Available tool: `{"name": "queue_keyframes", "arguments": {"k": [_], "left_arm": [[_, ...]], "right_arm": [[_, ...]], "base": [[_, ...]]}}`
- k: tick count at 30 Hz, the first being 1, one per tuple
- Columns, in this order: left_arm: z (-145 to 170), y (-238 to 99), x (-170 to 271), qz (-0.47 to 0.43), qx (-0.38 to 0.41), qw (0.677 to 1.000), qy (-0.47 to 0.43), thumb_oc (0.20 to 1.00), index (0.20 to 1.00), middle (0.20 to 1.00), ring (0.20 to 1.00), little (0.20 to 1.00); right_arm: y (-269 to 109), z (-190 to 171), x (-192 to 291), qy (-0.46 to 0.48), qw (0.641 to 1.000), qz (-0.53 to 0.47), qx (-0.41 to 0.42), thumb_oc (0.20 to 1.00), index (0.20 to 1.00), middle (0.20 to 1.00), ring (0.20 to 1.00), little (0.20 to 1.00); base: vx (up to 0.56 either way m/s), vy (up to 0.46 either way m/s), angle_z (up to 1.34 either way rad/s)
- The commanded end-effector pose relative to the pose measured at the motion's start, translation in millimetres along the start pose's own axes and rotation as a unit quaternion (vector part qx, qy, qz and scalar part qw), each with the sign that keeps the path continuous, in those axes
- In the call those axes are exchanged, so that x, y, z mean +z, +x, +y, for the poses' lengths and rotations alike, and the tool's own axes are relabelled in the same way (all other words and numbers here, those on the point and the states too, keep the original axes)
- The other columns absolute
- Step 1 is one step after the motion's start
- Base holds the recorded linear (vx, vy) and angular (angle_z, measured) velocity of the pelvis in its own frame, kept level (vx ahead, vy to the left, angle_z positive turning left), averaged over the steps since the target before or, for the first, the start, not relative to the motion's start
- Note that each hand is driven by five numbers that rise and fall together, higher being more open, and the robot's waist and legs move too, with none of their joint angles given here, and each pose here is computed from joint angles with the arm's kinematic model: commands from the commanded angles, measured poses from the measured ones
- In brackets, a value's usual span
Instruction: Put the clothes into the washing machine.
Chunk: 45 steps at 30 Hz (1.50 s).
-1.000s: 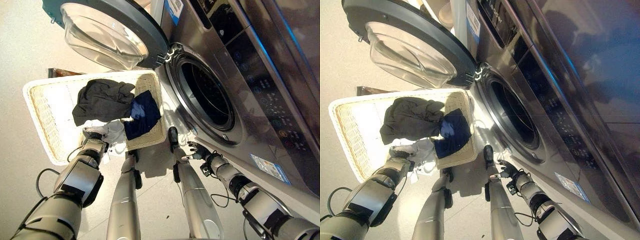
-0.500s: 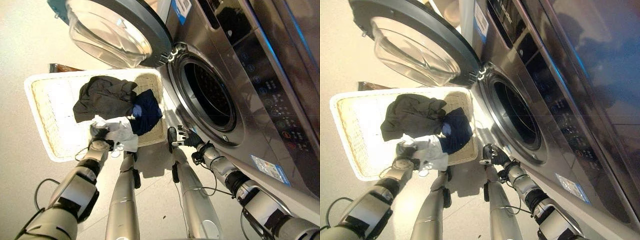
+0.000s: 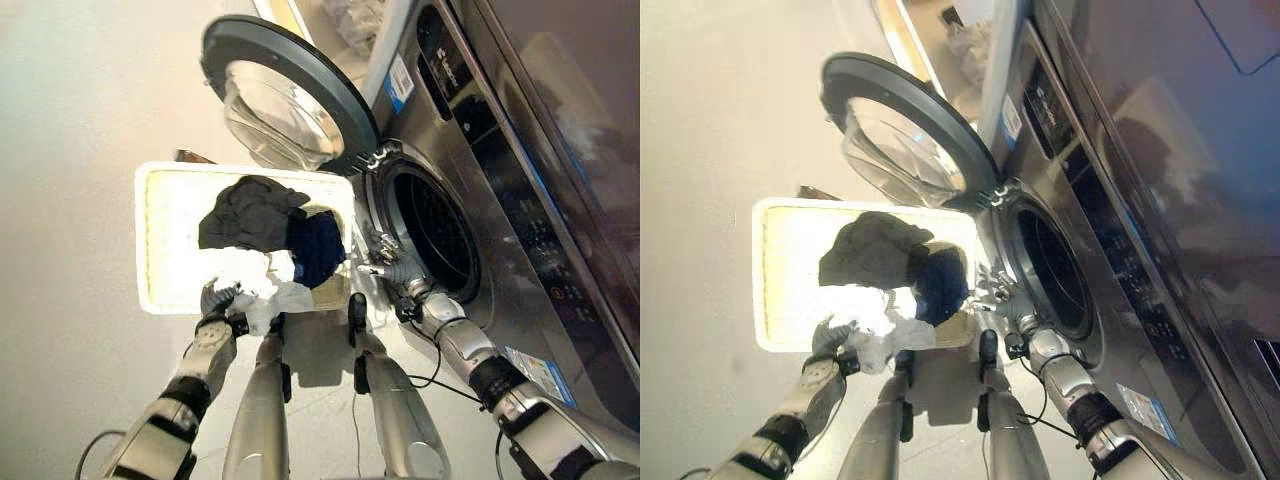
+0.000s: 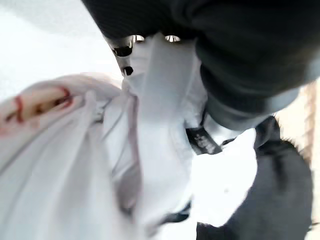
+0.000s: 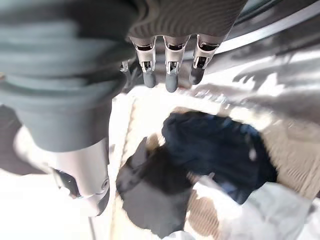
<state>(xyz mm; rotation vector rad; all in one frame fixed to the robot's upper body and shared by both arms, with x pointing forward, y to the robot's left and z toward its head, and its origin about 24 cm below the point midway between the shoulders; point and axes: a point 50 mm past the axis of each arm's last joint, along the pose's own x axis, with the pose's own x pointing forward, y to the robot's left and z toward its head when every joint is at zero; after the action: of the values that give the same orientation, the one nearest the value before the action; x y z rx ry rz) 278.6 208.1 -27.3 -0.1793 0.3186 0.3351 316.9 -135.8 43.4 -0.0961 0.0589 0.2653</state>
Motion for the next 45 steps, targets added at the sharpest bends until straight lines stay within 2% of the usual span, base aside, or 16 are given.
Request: {"name": "queue_keyframes", "arguments": {"k": [1,2,4,6,14,19,25,29,33,34,37,38,40,43,45], "left_arm": [[-21,-2,18,-0.05,-0.095,0.993,-0.056,0.2,0.2,0.2,0.2,0.2],[-21,-2,18,-0.05,-0.095,0.993,-0.056,0.2,0.2,0.2,0.2,0.2],[-40,-15,28,-0.064,-0.198,0.975,-0.082,0.2,0.2,0.2,0.2,0.2],[-55,-21,37,-0.071,-0.25,0.961,-0.091,0.2,0.2,0.2,0.2,0.2],[-102,-42,57,-0.078,-0.404,0.905,-0.107,0.2,0.2,0.2,0.2,0.2],[-112,-50,61,-0.073,-0.454,0.879,-0.123,0.2,0.2,0.2,0.2,0.2],[-118,-52,60,-0.061,-0.47,0.872,-0.121,0.2,0.2,0.2,0.2,0.2],[-120,-54,55,-0.044,-0.473,0.873,-0.111,0.2,0.2,0.2,0.2,0.2],[-119,-56,47,-0.028,-0.468,0.876,-0.11,0.2,0.2,0.2,0.2,0.2],[-118,-57,42,-0.021,-0.457,0.882,-0.109,0.2,0.2,0.2,0.2,0.2],[-117,-58,38,-0.016,-0.447,0.888,-0.104,0.2,0.2,0.2,0.2,0.2],[-112,-58,30,-0.007,-0.428,0.899,-0.092,0.2,0.2,0.2,0.2,0.2],[-108,-58,26,-0.004,-0.419,0.904,-0.084,0.2,0.2,0.2,0.2,0.2],[-98,-58,15,0.0,-0.396,0.916,-0.058,0.2,0.2,0.2,0.2,0.2],[-95,-58,12,0.001,-0.388,0.92,-0.051,0.2,0.2,0.2,0.2,0.2]], "right_arm": [[-2,3,21,-0.032,0.998,-0.042,0.035,1.0,1.0,1.0,1.0,1.0],[-2,3,21,-0.032,0.998,-0.042,0.035,1.0,1.0,1.0,1.0,1.0],[-3,16,15,-0.041,0.995,-0.02,0.092,1.0,1.0,1.0,1.0,1.0],[-4,26,11,-0.049,0.99,-0.001,0.136,1.0,1.0,1.0,1.0,1.0],[-11,65,2,-0.088,0.952,0.041,0.29,1.0,1.0,1.0,1.0,1.0],[-19,76,-7,-0.092,0.925,0.077,0.362,1.0,1.0,1.0,1.0,1.0],[-30,90,-15,-0.054,0.892,0.111,0.436,1.0,1.0,1.0,1.0,1.0],[-36,101,-11,0.044,0.891,0.096,0.441,1.0,1.0,1.0,1.0,1.0],[-36,104,-5,0.16,0.9,0.062,0.4,1.0,1.0,1.0,1.0,1.0],[-38,106,-3,0.22,0.899,0.046,0.377,1.0,1.0,1.0,1.0,1.0],[-38,106,-2,0.252,0.895,0.038,0.365,1.0,1.0,1.0,1.0,1.0],[-42,108,-1,0.315,0.884,0.03,0.344,1.0,1.0,1.0,1.0,1.0],[-44,109,-2,0.35,0.872,0.034,0.339,1.0,1.0,1.0,1.0,1.0],[-50,111,-9,0.464,0.824,0.052,0.319,1.0,1.0,1.0,1.0,1.0],[-51,110,-12,0.499,0.811,0.056,0.302,1.0,1.0,1.0,1.0,1.0]], "base": [[0.02,-0.01,0.2],[0.03,0.006,0.14],[0.04,0.017,0.09],[0.01,0.01,0.02],[0.0,0.005,-0.01],[-0.02,0.004,-0.04],[-0.02,0.005,-0.09],[-0.02,-0.006,-0.1],[-0.01,0.003,-0.08],[-0.01,0.021,-0.13],[-0.02,0.025,-0.17],[-0.03,0.04,-0.12],[-0.03,0.043,-0.19],[-0.02,0.054,-0.31],[0.0,0.032,-0.09]]}}
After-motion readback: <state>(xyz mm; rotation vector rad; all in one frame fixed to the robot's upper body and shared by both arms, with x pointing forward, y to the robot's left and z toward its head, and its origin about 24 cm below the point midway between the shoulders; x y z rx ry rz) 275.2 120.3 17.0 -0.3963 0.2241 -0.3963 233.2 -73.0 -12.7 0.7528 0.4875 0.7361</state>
